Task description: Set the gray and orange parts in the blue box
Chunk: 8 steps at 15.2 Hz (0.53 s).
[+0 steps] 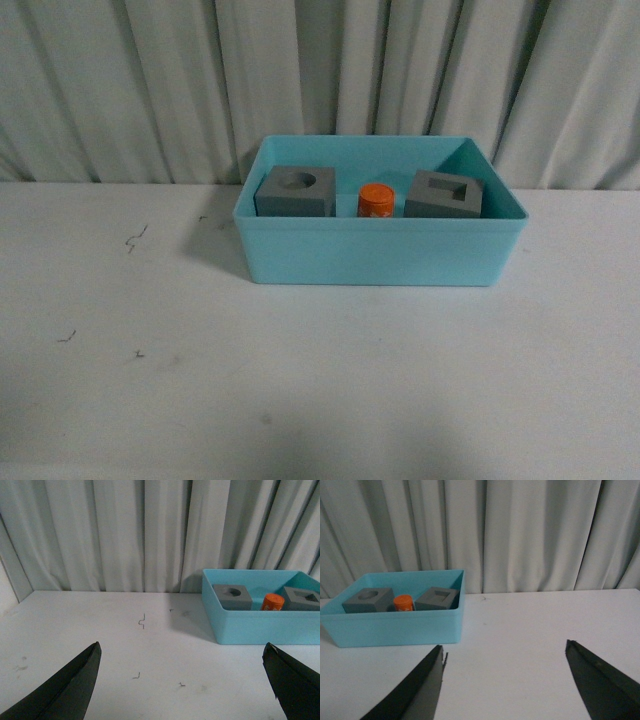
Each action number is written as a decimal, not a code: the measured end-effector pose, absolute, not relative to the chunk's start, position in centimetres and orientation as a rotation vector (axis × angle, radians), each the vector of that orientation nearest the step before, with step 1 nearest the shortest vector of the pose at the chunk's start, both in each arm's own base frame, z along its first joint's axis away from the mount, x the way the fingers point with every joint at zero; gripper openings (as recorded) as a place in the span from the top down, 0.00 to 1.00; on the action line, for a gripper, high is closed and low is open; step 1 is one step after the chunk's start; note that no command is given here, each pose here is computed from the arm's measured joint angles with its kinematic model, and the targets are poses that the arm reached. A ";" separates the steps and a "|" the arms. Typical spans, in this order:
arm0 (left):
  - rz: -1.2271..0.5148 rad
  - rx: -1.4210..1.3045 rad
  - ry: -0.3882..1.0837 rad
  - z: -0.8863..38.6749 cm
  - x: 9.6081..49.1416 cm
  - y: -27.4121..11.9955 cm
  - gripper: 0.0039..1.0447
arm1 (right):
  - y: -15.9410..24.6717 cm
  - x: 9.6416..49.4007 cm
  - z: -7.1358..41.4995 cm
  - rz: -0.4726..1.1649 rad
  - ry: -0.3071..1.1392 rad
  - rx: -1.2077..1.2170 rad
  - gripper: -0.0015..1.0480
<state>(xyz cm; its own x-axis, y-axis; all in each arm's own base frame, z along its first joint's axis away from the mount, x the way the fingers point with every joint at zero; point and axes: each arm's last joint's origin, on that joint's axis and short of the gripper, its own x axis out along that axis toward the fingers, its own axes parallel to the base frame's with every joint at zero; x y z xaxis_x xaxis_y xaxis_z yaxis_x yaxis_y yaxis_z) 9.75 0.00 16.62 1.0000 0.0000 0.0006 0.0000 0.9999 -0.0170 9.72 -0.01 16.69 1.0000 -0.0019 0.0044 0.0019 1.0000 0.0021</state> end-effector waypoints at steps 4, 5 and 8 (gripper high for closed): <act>0.000 -0.017 -0.001 16.6 9.7 0.0 0.06 | 0.0 9.7 16.7 -0.002 -0.004 0.002 0.07; 0.000 -0.017 -0.001 16.6 9.7 0.0 0.06 | 0.0 9.7 16.7 -0.002 -0.005 0.002 0.06; 0.000 -0.017 -0.001 16.6 9.7 0.0 0.06 | 0.0 9.7 16.7 -0.002 -0.004 0.002 0.06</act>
